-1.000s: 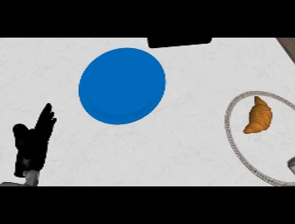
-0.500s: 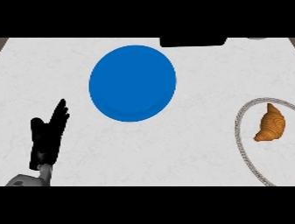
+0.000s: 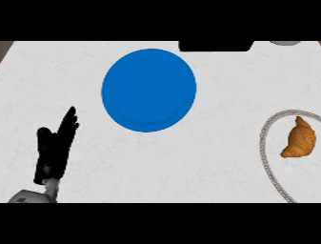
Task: Pick the can from the placemat and place it in the plate
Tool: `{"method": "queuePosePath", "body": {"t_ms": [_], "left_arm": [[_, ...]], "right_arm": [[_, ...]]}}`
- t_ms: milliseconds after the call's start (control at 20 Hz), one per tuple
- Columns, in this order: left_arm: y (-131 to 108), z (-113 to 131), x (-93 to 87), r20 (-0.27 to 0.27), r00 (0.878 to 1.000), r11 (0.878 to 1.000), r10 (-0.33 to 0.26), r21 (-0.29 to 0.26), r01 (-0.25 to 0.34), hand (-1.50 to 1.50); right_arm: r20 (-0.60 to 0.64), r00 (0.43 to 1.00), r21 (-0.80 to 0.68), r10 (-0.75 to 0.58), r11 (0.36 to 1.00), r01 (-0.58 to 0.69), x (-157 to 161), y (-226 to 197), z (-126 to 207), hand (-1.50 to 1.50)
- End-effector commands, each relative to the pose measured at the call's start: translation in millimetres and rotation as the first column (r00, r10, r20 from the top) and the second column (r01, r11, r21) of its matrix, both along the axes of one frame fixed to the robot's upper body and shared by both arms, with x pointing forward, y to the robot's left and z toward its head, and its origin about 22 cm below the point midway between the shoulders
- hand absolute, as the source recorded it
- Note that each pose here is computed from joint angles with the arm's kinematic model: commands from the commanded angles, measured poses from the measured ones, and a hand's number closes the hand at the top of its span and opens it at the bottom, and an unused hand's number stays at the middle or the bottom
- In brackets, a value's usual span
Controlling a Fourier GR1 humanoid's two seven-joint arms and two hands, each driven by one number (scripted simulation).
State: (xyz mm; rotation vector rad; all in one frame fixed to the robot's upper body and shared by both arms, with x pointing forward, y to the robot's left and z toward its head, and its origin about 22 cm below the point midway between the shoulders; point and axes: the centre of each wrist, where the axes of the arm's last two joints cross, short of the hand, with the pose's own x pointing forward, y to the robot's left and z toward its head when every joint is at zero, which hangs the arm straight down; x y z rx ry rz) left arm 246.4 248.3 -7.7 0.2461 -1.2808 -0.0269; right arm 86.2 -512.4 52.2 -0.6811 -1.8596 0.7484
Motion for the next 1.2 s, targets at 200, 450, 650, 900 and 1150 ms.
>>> {"method": "queuePosePath", "body": {"t_ms": [200,450,650,900,1150], "left_arm": [[13,-12,4.1,0.008,1.000,1.000,0.016,0.005,-0.016,0.00],[12,-3,9.6,0.013,1.000,1.000,-0.006,-0.001,0.006,0.00],[-1,-6,19.4,0.020,1.000,1.000,0.009,0.021,-0.009,0.00],[-3,-17,9.4,0.001,1.000,1.000,-0.002,-0.012,0.002,0.00],[13,-6,-13.0,0.000,1.000,1.000,-0.005,0.015,0.005,0.00]], "right_arm": [[-0.126,0.987,-0.096,0.096,0.990,-0.108,8,27,-14,-1.50],[-0.121,0.991,-0.090,0.062,0.993,-0.073,16,20,-24,-1.50],[-0.144,0.985,-0.105,0.096,0.988,-0.112,21,8,-25,-1.50],[-0.158,0.983,-0.142,0.098,0.982,-0.121,14,6,-23,-1.50],[-0.166,0.981,-0.099,0.099,0.988,-0.117,31,9,-23,-1.50]]}}
